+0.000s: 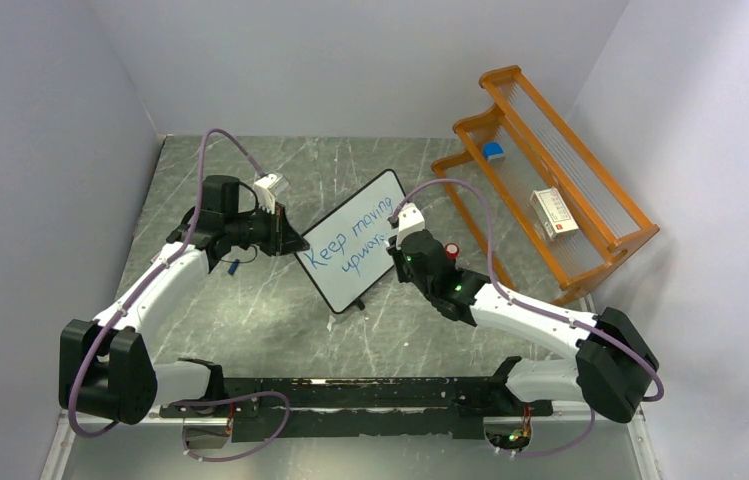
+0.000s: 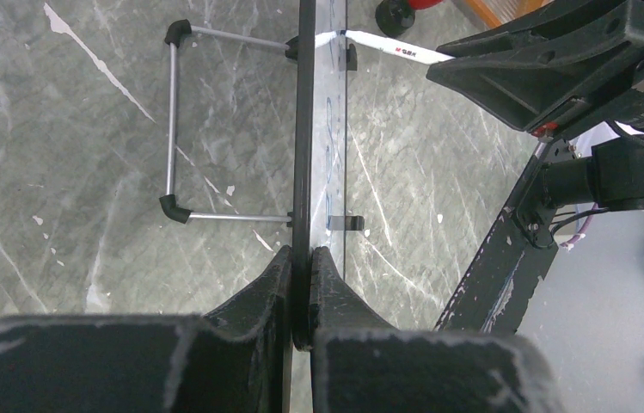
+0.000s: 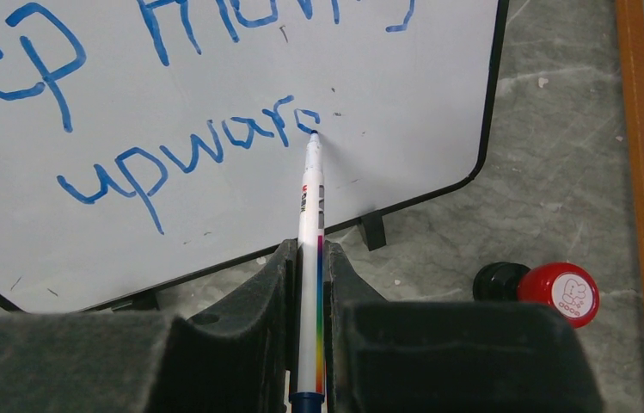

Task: Write a sentence on the whiteboard

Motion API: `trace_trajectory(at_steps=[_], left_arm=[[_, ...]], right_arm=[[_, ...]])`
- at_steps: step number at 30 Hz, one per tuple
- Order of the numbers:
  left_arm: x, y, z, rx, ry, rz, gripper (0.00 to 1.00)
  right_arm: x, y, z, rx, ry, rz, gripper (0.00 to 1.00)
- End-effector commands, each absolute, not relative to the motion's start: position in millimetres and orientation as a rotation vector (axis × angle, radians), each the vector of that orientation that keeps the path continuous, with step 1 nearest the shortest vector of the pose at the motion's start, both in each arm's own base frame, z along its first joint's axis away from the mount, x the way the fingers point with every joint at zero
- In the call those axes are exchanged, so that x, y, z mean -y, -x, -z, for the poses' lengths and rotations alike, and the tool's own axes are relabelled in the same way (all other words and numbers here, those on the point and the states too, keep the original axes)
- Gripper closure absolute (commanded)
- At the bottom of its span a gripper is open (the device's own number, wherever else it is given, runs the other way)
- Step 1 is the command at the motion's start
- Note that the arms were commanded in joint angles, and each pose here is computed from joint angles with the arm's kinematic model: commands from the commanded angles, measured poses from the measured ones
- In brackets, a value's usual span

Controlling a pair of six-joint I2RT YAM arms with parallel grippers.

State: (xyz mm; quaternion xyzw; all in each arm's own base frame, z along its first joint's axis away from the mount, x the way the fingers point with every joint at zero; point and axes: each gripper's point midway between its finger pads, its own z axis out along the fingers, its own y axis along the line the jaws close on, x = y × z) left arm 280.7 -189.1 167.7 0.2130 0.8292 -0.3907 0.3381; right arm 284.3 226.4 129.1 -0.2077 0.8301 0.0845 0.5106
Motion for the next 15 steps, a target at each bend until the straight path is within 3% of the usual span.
trace_trajectory(at_steps=[1,15], left_arm=[[165,-281,-124,-2.322,-0.524,0.83,0.95],[165,-281,-123,-2.325,-0.523,0.828,0.95]], right_arm=[[-226,-290,-131,-1.987,0.472,-0.189,1.0],[-232,-297,-152,-1.926,0.455,-0.222,1.0]])
